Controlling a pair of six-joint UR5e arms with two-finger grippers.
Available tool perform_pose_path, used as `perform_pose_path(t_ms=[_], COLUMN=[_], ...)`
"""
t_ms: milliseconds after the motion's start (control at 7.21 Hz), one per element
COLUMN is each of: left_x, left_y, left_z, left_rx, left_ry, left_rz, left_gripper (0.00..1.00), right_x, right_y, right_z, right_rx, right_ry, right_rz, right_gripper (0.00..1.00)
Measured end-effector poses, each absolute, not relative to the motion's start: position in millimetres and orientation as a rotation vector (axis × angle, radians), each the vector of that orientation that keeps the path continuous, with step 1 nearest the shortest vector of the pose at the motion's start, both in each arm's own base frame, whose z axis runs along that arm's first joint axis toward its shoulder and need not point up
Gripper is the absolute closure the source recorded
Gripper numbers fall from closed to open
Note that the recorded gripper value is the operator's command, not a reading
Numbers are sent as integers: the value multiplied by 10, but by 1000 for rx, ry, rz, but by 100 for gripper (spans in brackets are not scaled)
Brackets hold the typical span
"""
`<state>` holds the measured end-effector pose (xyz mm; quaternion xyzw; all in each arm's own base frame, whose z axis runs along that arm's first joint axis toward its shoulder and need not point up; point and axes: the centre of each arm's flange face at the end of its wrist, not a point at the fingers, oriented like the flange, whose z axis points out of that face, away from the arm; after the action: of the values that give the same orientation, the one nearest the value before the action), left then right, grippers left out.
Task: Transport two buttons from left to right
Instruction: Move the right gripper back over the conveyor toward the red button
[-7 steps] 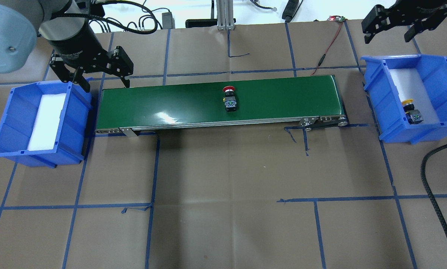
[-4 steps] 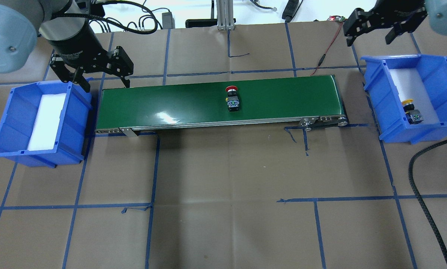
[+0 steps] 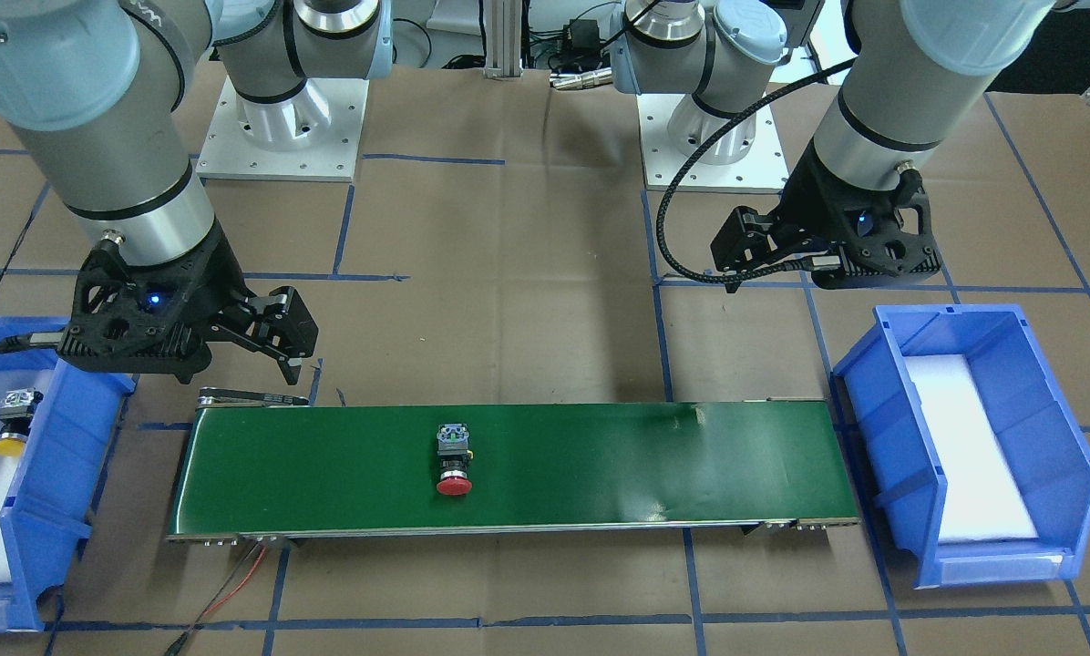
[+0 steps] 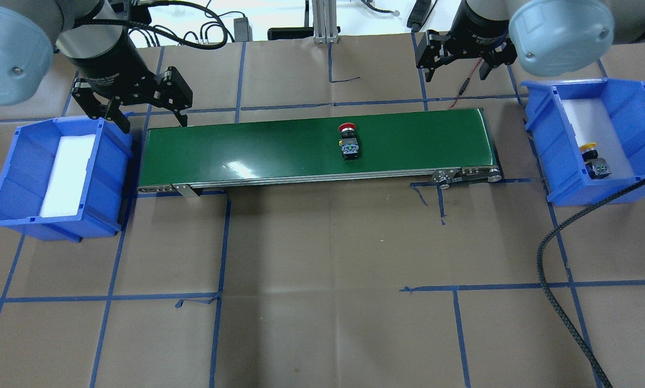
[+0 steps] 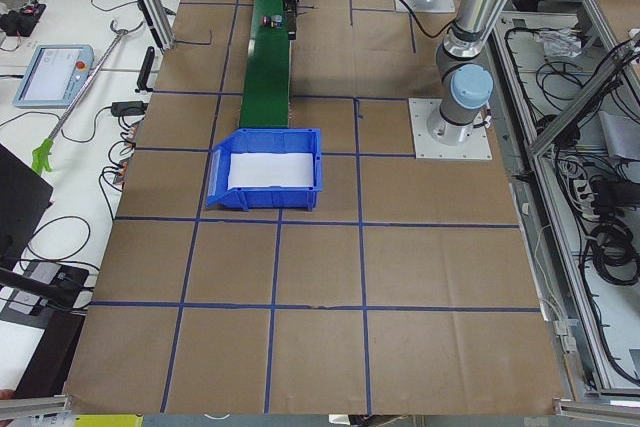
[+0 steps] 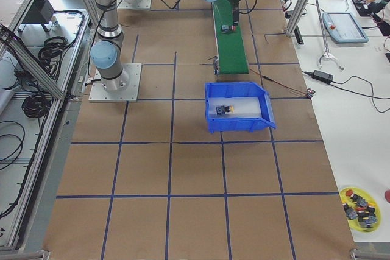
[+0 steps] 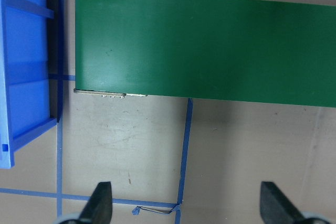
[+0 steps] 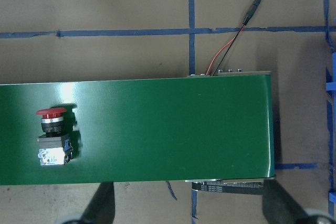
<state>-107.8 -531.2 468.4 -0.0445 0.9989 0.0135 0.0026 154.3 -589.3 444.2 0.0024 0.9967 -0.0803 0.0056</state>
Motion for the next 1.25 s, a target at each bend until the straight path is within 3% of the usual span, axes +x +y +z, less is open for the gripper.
perform_pose_path(t_ms=[416, 1249], left_x=[-1078, -1079], left_y=[-5311, -5312], left_z=[4679, 4684], left_rx=[-140, -145], left_ry=[3133, 3133], left_rz=[44, 42], left_gripper=[0, 0], right_x=[1541, 1691], right_y=[-5904, -6320], right_z=[4386, 3363], right_rx=[14, 19], right_ry=[3118, 2987], right_rz=[-234, -191], right_gripper=[1, 1])
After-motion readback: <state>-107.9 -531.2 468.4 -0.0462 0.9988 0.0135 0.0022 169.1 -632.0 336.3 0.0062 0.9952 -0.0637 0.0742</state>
